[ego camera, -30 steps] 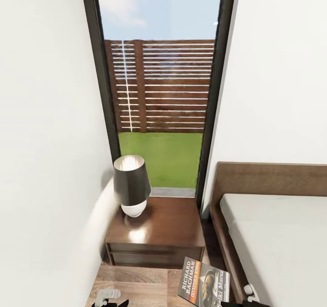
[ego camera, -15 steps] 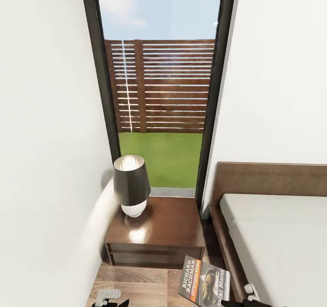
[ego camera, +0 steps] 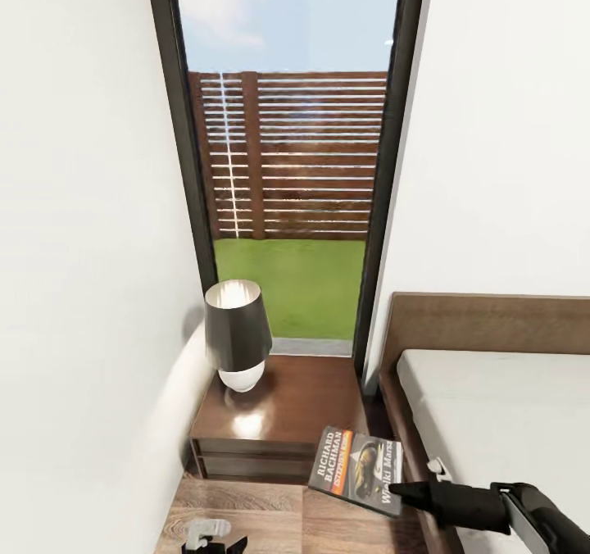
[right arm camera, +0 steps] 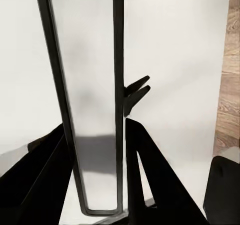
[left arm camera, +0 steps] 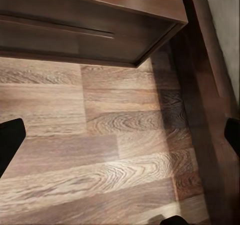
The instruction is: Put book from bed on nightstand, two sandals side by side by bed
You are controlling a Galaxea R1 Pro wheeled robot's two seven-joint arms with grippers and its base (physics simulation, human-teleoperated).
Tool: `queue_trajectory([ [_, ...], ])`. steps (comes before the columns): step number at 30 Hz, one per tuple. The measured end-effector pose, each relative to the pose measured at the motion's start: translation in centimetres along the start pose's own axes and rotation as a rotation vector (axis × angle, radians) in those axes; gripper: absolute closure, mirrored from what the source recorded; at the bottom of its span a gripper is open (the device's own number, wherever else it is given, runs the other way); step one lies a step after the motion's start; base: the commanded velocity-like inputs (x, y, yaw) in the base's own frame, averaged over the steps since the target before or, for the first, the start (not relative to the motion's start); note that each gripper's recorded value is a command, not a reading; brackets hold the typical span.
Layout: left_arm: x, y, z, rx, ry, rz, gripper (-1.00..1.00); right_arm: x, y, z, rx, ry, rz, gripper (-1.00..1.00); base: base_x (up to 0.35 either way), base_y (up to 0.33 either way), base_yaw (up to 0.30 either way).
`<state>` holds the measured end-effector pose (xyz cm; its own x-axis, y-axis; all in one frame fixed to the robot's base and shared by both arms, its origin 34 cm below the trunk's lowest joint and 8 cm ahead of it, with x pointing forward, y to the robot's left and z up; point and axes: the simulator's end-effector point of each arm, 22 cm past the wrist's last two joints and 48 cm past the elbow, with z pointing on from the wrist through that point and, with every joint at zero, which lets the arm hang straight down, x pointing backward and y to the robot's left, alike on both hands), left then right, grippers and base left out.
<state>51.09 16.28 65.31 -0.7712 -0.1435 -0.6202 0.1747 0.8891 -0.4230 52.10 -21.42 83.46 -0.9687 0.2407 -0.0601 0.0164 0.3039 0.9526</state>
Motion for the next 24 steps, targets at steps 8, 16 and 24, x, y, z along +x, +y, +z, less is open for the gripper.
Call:
queue_trajectory([
  [8,-3.9,-4.4,0.4,0.183,-0.071,0.012,-1.00,-2.2,3.4,-0.7,-0.081,-0.042,0.003,1.00,0.000,0.000,0.000],
  [16,-16.3,-9.8,0.2,0.356,-0.173,-0.185,-1.00,-2.7,2.6,-2.4,-0.056,-0.060,0.007,1.00,0.000,0.000,0.000],
  [24,-24.2,-12.3,-5.8,0.640,-0.235,-0.339,-1.00,-2.8,2.1,-3.1,-0.034,-0.066,0.006,1.00,0.000,0.000,0.000],
])
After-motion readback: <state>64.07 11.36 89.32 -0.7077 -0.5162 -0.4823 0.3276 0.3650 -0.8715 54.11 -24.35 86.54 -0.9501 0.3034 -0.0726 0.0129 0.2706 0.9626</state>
